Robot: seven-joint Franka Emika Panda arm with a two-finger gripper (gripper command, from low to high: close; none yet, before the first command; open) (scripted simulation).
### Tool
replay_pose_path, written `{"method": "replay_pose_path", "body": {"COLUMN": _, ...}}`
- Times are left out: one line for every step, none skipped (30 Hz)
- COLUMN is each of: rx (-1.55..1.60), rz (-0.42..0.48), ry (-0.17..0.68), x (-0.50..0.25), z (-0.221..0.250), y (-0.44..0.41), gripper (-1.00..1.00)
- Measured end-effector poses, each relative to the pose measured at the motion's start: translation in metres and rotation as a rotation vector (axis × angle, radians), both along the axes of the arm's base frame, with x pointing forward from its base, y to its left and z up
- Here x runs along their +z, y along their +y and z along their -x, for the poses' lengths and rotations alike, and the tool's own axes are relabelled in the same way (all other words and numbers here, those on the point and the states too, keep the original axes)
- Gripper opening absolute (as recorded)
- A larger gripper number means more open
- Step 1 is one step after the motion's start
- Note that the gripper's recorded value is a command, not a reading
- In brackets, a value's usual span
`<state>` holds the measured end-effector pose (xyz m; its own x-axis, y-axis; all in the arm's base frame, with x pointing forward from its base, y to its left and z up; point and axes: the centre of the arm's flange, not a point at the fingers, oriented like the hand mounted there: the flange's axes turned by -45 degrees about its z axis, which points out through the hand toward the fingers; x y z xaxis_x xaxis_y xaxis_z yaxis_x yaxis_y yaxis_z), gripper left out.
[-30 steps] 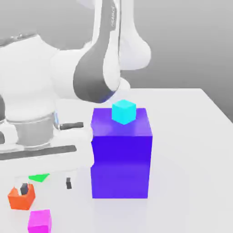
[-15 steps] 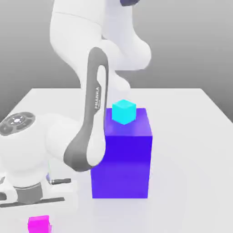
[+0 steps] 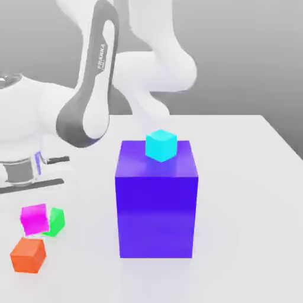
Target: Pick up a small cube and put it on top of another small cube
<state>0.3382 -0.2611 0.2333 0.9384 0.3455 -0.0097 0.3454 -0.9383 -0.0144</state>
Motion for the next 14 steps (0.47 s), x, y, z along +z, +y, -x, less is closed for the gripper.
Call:
{"method": "replay_pose_path", "body": {"rx": 0.014, "rz": 0.001, "ry": -0.002, "x": 0.003, "z": 0.017, "y": -0.005, "gripper": -1.0}}
{"method": "replay_pose_path", "body": {"rx": 0.036, "rz": 0.002, "ry": -0.004, "x": 0.005, "z": 0.031, "y": -0.007, "gripper": -1.0}}
{"method": "replay_pose_path", "body": {"rx": 0.074, "rz": 0.003, "ry": -0.007, "x": 0.007, "z": 0.041, "y": -0.003, "gripper": -1.0}}
{"method": "replay_pose_path", "body": {"rx": 0.107, "rz": 0.005, "ry": -0.011, "x": 0.008, "z": 0.049, "y": 0.0, "gripper": -1.0}}
{"method": "replay_pose_path", "body": {"rx": 0.125, "rz": 0.006, "ry": -0.013, "x": 0.004, "z": 0.053, "y": 0.002, "gripper": -1.0}}
{"method": "replay_pose_path", "body": {"rx": 0.135, "rz": 0.006, "ry": -0.015, "x": -0.003, "z": 0.054, "y": 0.003, "gripper": -1.0}}
{"method": "replay_pose_path", "body": {"rx": 0.144, "rz": 0.005, "ry": -0.017, "x": -0.011, "z": 0.053, "y": 0.004, "gripper": -1.0}}
{"method": "replay_pose_path", "body": {"rx": 0.145, "rz": 0.005, "ry": -0.018, "x": -0.019, "z": 0.053, "y": 0.004, "gripper": -1.0}}
{"method": "replay_pose_path", "body": {"rx": 0.146, "rz": 0.005, "ry": -0.018, "x": -0.029, "z": 0.053, "y": 0.004, "gripper": -1.0}}
{"method": "replay_pose_path", "body": {"rx": 0.147, "rz": 0.006, "ry": -0.017, "x": -0.038, "z": 0.054, "y": 0.005, "gripper": -1.0}}
{"method": "replay_pose_path", "body": {"rx": 0.145, "rz": 0.006, "ry": -0.016, "x": -0.048, "z": 0.055, "y": 0.005, "gripper": -1.0}}
{"method": "replay_pose_path", "body": {"rx": 0.143, "rz": 0.007, "ry": -0.015, "x": -0.054, "z": 0.056, "y": 0.004, "gripper": 1.0}}
{"method": "replay_pose_path", "body": {"rx": 0.143, "rz": 0.007, "ry": -0.015, "x": -0.054, "z": 0.056, "y": 0.004, "gripper": 1.0}}
{"method": "replay_pose_path", "body": {"rx": 0.143, "rz": 0.007, "ry": -0.015, "x": -0.054, "z": 0.056, "y": 0.004, "gripper": 1.0}}
